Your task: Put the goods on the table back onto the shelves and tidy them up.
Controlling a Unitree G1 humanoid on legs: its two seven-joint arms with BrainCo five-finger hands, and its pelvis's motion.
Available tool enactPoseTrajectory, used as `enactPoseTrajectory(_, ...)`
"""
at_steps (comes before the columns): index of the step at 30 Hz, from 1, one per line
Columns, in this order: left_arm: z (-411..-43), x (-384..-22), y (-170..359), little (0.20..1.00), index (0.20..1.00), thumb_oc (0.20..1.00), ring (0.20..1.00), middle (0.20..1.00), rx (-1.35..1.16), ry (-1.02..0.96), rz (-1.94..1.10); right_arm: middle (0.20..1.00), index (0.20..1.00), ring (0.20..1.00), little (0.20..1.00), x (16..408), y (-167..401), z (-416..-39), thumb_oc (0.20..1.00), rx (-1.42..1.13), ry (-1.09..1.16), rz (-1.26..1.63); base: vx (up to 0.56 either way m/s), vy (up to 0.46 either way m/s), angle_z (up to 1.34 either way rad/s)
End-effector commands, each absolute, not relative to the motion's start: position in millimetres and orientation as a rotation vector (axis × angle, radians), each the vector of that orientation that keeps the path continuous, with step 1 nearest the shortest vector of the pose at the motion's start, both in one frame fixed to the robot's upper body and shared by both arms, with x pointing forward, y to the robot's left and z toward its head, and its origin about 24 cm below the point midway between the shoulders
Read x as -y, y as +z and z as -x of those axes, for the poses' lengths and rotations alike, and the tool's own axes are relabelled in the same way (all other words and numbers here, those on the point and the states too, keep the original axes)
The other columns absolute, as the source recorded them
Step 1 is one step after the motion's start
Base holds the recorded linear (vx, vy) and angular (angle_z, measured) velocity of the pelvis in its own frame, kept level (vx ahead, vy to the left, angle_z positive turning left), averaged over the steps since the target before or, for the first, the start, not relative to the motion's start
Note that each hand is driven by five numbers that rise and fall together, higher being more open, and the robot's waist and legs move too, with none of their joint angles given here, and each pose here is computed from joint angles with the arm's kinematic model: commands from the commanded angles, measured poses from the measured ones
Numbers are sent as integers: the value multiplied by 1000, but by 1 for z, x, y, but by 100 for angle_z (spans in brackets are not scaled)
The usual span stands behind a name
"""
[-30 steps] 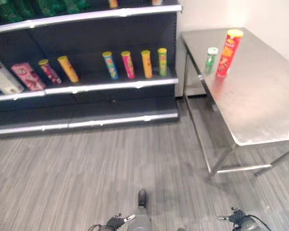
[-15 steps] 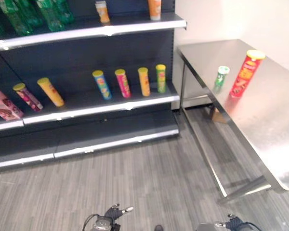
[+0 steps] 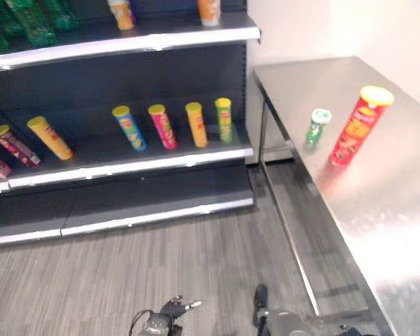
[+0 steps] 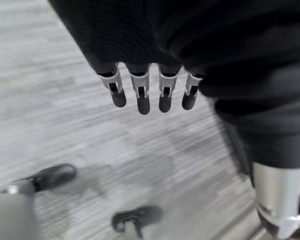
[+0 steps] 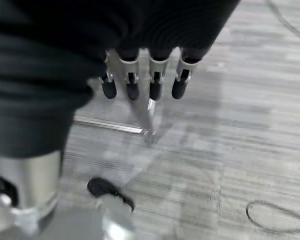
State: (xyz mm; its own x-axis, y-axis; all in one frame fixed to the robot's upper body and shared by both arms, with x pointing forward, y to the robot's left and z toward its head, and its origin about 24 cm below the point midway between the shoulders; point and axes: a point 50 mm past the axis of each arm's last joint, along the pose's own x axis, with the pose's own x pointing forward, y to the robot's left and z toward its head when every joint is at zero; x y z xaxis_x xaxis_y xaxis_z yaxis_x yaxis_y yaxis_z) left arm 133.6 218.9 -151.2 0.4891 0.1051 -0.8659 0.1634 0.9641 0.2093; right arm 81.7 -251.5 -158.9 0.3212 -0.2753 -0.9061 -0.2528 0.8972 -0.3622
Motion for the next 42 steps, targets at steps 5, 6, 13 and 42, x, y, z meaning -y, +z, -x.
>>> enactPoseTrajectory(5, -138, -225, -148, 1000, 1000, 1000, 1000, 1000, -1046, -22, -293, 1000, 1000, 1000, 1000, 264, -154, -87, 1000, -1262, 4, 575, 204, -154, 35)
enactPoseTrajectory(6, -138, -225, -148, 1000, 1000, 1000, 1000, 1000, -1046, -22, -293, 1000, 1000, 1000, 1000, 264, -154, -87, 1000, -1261, 4, 575, 116, -88, 6)
enactPoseTrajectory(13, -128, -224, -152, 1000, 1000, 1000, 1000, 1000, -1083, -11, -288, 1000, 1000, 1000, 1000, 266, -157, -73, 1000, -1315, -31, 553, 162, 17, -22)
enactPoseTrajectory(42, -152, -262, -133, 1000, 1000, 1000, 1000, 1000, -981, 109, -306, 1000, 1000, 1000, 1000, 344, -131, -12, 1000, -1330, -768, 133, 148, 192, -64)
